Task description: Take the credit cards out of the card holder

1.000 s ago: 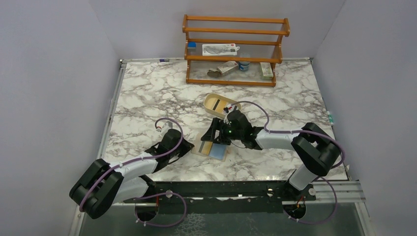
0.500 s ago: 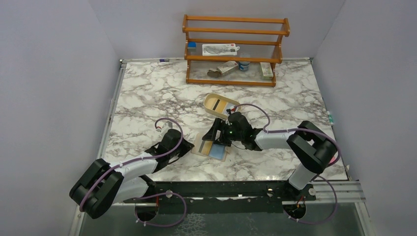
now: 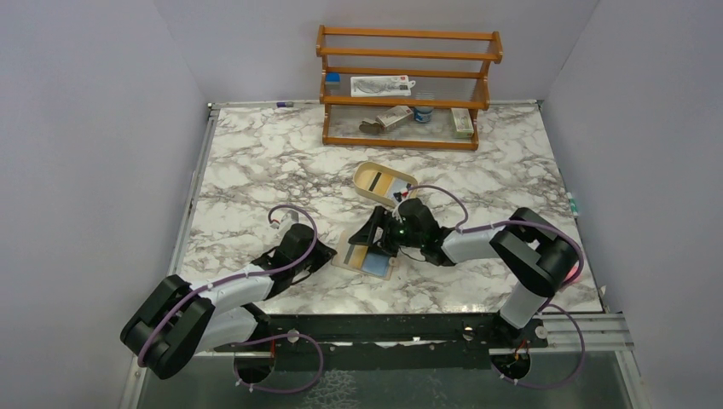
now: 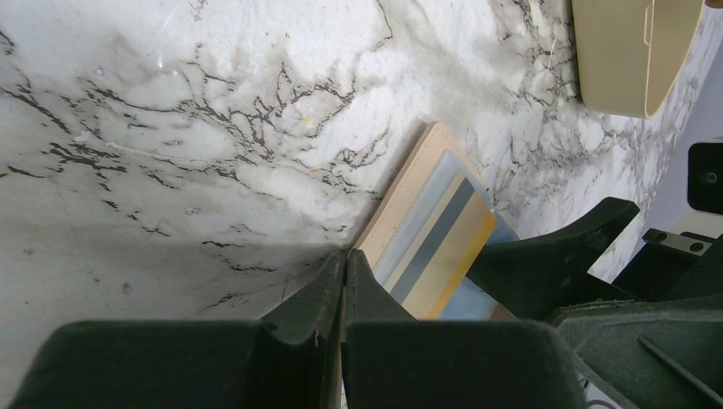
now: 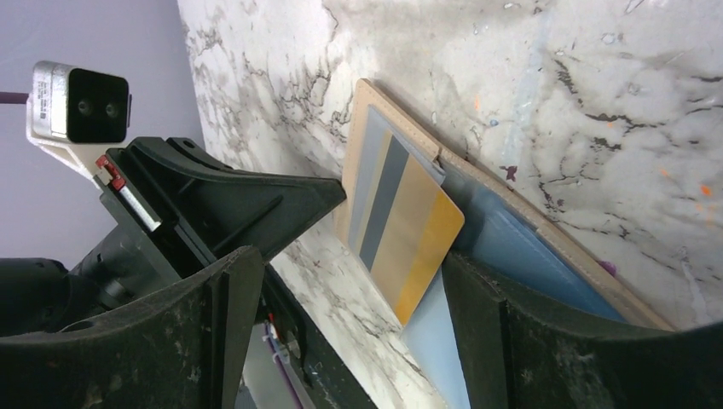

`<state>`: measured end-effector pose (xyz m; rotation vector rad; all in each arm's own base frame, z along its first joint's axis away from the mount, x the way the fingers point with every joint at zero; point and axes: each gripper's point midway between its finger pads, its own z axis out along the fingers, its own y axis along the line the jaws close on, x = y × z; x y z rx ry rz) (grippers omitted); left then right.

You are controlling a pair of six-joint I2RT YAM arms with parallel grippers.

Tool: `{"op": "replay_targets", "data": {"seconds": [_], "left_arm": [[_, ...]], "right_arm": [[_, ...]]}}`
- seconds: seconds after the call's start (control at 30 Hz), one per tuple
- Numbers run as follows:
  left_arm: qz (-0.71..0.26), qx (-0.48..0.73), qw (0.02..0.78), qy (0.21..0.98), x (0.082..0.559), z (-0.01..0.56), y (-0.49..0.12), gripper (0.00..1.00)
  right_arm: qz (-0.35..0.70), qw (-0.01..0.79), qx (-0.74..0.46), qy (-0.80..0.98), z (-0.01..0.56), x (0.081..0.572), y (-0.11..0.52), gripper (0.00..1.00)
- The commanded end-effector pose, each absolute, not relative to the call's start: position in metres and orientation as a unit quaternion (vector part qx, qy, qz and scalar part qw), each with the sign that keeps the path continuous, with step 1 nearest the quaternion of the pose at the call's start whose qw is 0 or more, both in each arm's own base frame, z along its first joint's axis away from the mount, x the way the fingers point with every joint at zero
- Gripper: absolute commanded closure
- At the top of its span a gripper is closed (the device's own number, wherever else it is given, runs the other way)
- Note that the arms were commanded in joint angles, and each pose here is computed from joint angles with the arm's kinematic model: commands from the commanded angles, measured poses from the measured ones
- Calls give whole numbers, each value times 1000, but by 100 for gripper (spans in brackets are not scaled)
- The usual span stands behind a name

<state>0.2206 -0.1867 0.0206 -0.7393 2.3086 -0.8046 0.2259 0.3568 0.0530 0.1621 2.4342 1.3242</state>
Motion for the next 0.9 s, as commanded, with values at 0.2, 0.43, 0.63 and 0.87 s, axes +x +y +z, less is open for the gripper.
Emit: {"op": "replay_targets", "data": {"seconds": [0.2, 0.43, 0.63, 0.87], "left_arm": [[-251, -292, 279, 880, 208, -4, -168, 100], [-255, -291, 282, 878, 207, -1, -168, 100], [-255, -291, 281, 878, 205, -2, -167, 100], [-255, -290, 280, 879, 205, -2, -167, 100]], "right_arm": [[536, 181, 19, 824, 86, 218, 378, 20], [544, 167, 12, 822, 79, 217, 388, 20], [561, 170, 2, 810, 87, 215, 399, 20], [587, 154, 4, 795, 85, 206, 412, 20]]}}
